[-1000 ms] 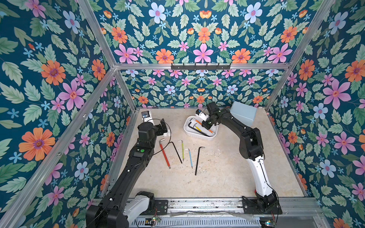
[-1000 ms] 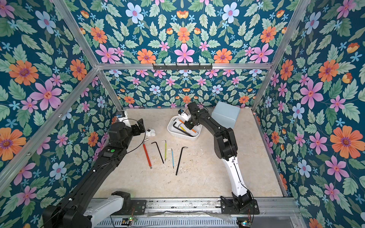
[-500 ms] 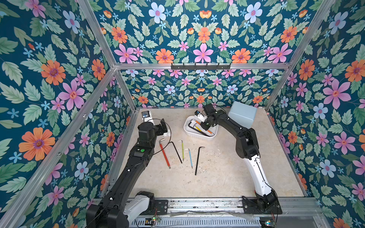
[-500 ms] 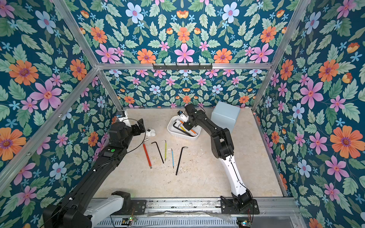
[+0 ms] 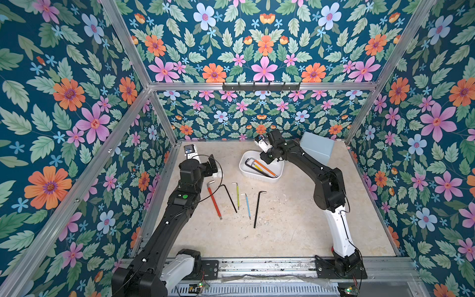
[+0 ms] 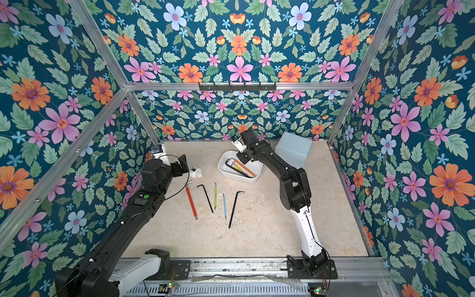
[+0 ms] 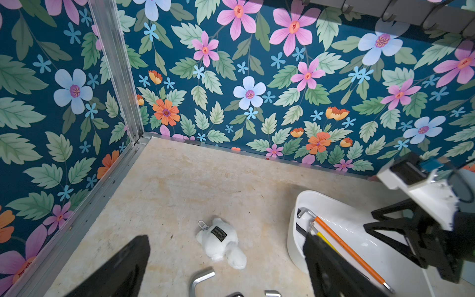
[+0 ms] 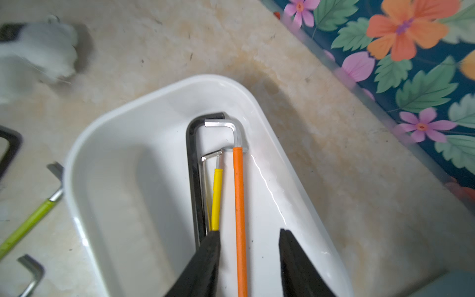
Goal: Put the hex key on the desktop into the storage box
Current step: Place the Allen key in the storage box, then pick up the Allen key from the center of the board.
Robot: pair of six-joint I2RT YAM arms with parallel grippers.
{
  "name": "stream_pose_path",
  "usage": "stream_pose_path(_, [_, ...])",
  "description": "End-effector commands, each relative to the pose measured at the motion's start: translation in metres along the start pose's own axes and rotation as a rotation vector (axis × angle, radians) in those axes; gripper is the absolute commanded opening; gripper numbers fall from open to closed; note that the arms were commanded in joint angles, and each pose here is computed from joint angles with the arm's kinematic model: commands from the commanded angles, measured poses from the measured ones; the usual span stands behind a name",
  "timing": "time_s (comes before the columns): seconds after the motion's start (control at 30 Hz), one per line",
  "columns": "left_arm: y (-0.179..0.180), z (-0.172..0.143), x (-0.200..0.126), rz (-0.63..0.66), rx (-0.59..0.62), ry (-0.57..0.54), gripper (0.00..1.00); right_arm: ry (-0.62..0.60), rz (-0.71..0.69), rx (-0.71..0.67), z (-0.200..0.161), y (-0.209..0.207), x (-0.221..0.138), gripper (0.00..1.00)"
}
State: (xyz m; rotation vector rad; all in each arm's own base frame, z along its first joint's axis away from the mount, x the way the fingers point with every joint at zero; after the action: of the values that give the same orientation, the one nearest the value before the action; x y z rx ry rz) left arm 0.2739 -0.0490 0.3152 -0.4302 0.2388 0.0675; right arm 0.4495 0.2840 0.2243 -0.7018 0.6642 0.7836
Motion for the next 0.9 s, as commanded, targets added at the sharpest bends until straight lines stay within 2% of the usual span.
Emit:
stream_pose_path(0.0, [0.000, 0.001, 0.000, 0.000, 0.000, -0.010, 0.99, -0.116, -0.121, 0.054, 0.018, 0.003, -0.036, 0.51])
stream_pose_path(0.1, [0.000, 0.001, 0.000, -0.002, -0.001, -0.007, 0.99, -0.170, -0.250, 0.099, 0.021, 0.021, -0.075, 0.56])
stream_pose_path(0.17, [-0.001, 0.001, 0.000, -0.004, -0.002, -0.006, 1.00, -0.156, -0.348, 0.208, 0.017, 0.025, -0.100, 0.54])
stream_pose_path(0.27, [-0.001, 0.002, 0.000, -0.008, -0.007, -0.007, 0.99, -0.127, -0.346, 0.429, 0.006, 0.029, -0.130, 0.53])
stream_pose_path(0.37, [-0.002, 0.001, 0.001, -0.019, -0.019, -0.002, 1.00, -0.122, -0.272, 0.613, -0.017, 0.049, -0.142, 0.53])
stream_pose_path(0.4, [-0.002, 0.000, 0.001, -0.026, -0.023, 0.002, 0.99, -0.153, -0.253, 0.680, -0.024, 0.056, -0.156, 0.53])
stream_pose_path(0.5, [-0.003, 0.000, 0.002, -0.036, -0.037, 0.006, 1.00, -0.095, -0.193, 0.828, -0.055, 0.078, -0.150, 0.53])
stream_pose_path(0.57, [-0.004, -0.001, 0.002, -0.041, -0.044, 0.010, 0.99, -0.051, -0.167, 0.866, -0.067, 0.097, -0.143, 0.53])
stream_pose_path(0.87, [-0.003, -0.004, 0.004, -0.043, -0.057, 0.027, 1.00, 0.154, -0.043, 0.865, -0.073, 0.171, -0.085, 0.53])
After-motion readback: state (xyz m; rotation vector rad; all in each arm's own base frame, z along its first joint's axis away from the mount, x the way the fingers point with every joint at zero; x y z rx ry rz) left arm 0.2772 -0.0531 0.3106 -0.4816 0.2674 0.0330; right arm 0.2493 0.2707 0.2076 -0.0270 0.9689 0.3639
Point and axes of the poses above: each gripper's point midway between its finger pads, its own x axis out along the fingers, its own y axis along the line the jaws close on, z = x × y, the point moved 10 cm from there along -x, back along the fingers, and after that the axes turned 15 degrees about -x, right-handed, at the moved point
